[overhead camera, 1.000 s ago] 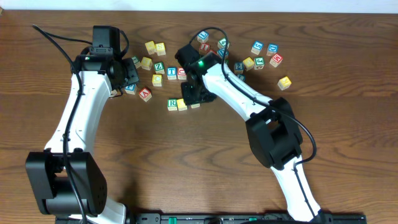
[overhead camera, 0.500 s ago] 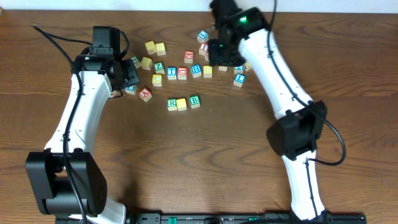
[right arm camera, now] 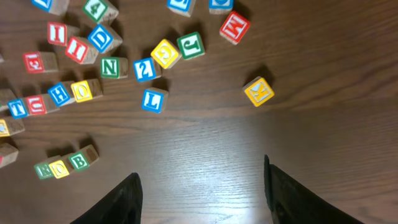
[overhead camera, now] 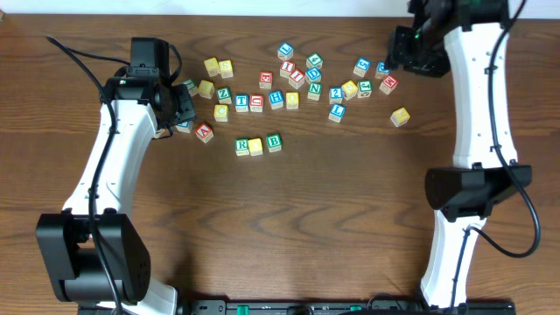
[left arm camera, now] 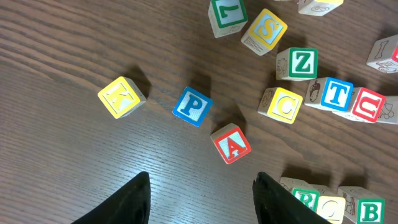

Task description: Spell out ROBOT

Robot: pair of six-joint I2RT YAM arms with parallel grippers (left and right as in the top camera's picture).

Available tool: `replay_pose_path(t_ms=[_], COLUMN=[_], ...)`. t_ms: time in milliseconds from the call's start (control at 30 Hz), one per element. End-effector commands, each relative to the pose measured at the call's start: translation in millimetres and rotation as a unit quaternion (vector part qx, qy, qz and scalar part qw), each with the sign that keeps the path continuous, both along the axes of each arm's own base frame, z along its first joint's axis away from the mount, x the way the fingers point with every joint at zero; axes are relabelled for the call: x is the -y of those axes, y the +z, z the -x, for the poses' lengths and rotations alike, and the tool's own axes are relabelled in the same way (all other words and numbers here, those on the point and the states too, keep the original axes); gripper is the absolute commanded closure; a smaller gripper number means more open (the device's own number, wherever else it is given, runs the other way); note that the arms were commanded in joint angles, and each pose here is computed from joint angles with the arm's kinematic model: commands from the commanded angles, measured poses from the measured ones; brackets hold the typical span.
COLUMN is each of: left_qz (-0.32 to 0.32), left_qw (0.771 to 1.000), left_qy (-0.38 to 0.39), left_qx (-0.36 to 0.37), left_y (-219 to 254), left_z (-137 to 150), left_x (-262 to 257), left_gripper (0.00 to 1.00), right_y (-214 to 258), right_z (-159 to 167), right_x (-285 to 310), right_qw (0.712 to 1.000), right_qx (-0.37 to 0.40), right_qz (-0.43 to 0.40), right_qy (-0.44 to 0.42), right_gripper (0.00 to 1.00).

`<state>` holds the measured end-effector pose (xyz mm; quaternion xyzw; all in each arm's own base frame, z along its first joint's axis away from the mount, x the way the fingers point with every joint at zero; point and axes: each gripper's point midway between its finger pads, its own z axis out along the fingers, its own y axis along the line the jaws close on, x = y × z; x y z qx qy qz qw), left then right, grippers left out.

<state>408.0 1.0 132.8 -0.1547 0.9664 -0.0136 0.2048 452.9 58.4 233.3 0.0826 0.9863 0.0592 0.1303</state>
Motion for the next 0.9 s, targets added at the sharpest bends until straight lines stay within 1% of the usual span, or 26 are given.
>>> replay_pose_path(t_ms=[0,33,100,233,433,567,667,867], left_qz=[-0.011,-0.022,-0.021,-0.017,-0.017,-0.017,-0.017,-0.017], left_qw=[1.0,0.999,0.998,0.996,0.994,0.994,0.994,0.994], left_qy=[-0.008,-0.042,-0.056,-0.075,-0.087,-0.087,-0.086,-0.086], left_qx=[0.003,0.011,0.021,0.048,0.062,0.061,0.064,0.071], left_y=[2.8,5.0,12.7,37.2,72.4,83.2,93.5,112.6], left_z=[-2.8,-6.6,-11.4,-21.7,-24.3,-21.9,-21.0,-19.2], left_x=[0.1,5.1,13.1,30.5,41.6,41.2,41.1,40.9], left_gripper=[0.48,0.48,0.48,0.48,0.48,0.48,0.48,0.49], right_y=[14.4,14.8,15.7,16.4,15.6,14.7,15.8,20.7], right_z=[1.4,0.1,-3.3,-5.3,-4.7,-5.7,-11.4,-22.3], right_x=[4.5,4.5,2.9,2.0,-6.4,-10.4,-17.8,-38.5], right_qw=[1.0,1.0,1.0,0.999,0.999,0.999,0.999,0.996], right_qx=[0.019,0.022,0.029,0.033,0.033,0.034,0.047,0.076], right_qz=[-0.003,-0.003,-0.004,-0.004,-0.004,-0.005,-0.006,-0.016], right_qy=[0.002,0.002,0.003,0.004,0.013,0.017,0.024,0.044], right_gripper=[0.42,0.41,0.38,0.36,0.31,0.29,0.28,0.28])
